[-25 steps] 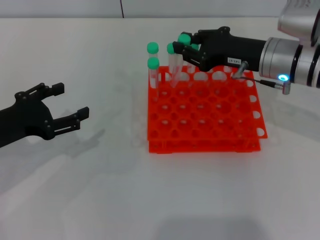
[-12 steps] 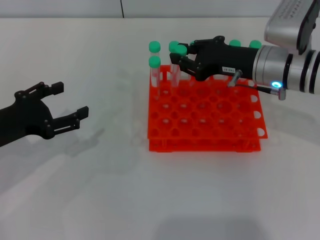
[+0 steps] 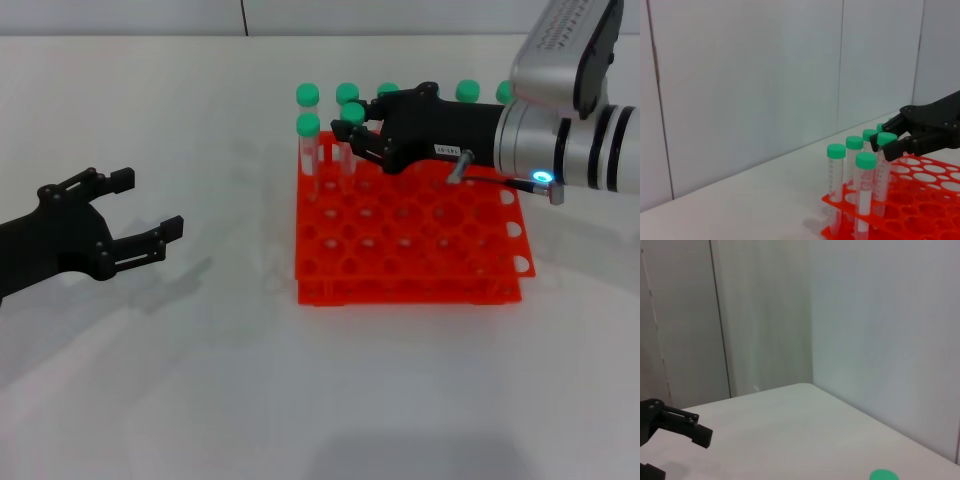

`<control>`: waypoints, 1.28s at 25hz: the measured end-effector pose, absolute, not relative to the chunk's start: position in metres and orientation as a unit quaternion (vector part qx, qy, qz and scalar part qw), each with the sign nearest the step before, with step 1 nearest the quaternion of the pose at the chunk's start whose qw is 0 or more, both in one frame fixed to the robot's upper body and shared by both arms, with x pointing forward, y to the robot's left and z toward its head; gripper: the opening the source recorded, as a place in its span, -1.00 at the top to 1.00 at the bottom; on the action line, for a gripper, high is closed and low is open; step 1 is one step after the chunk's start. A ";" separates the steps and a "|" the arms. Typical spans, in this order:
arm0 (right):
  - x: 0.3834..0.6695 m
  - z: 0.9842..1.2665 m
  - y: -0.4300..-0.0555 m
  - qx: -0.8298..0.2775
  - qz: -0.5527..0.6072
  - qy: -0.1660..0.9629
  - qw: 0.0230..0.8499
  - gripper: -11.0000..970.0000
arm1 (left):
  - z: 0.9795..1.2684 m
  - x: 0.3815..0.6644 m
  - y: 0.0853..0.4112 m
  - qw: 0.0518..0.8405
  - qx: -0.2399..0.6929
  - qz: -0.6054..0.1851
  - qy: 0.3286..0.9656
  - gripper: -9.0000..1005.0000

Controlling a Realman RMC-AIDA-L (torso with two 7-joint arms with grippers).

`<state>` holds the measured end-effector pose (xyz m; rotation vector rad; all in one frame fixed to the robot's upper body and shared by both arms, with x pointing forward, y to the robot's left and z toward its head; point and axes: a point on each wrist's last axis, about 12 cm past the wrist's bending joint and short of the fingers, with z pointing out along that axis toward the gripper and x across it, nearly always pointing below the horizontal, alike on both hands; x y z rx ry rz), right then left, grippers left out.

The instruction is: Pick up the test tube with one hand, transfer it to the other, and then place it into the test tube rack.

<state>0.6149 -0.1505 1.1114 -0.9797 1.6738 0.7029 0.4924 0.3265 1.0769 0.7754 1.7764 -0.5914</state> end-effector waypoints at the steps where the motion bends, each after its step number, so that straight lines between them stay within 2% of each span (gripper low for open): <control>1: 0.615 1.112 -0.150 -0.409 0.292 0.696 0.513 0.44 | 1.077 0.492 0.327 0.529 0.325 -0.248 0.744 -0.74; 5: 0.614 1.113 -0.149 -0.418 0.293 0.691 0.512 0.44 | 1.077 0.493 0.326 0.529 0.325 -0.247 0.744 -0.74; 11: 0.615 1.114 -0.149 -0.415 0.292 0.692 0.514 0.29 | 1.076 0.492 0.327 0.529 0.324 -0.248 0.744 -0.74; 16: 0.613 1.121 -0.149 -0.416 0.304 0.681 0.520 -0.08 | 1.076 0.490 0.330 0.531 0.317 -0.246 0.746 -0.74; 18: 0.606 1.129 -0.153 -0.417 0.321 0.668 0.526 -0.08 | 1.077 0.489 0.335 0.535 0.309 -0.242 0.748 -0.74; 24: 0.588 1.134 -0.205 -0.407 0.333 0.656 0.541 -0.10 | 1.079 0.487 0.341 0.545 0.304 -0.258 0.738 -0.74; 32: 0.572 1.108 -0.264 -0.388 0.353 0.696 0.491 -0.12 | 1.088 0.499 0.355 0.513 0.329 -0.329 0.721 -0.74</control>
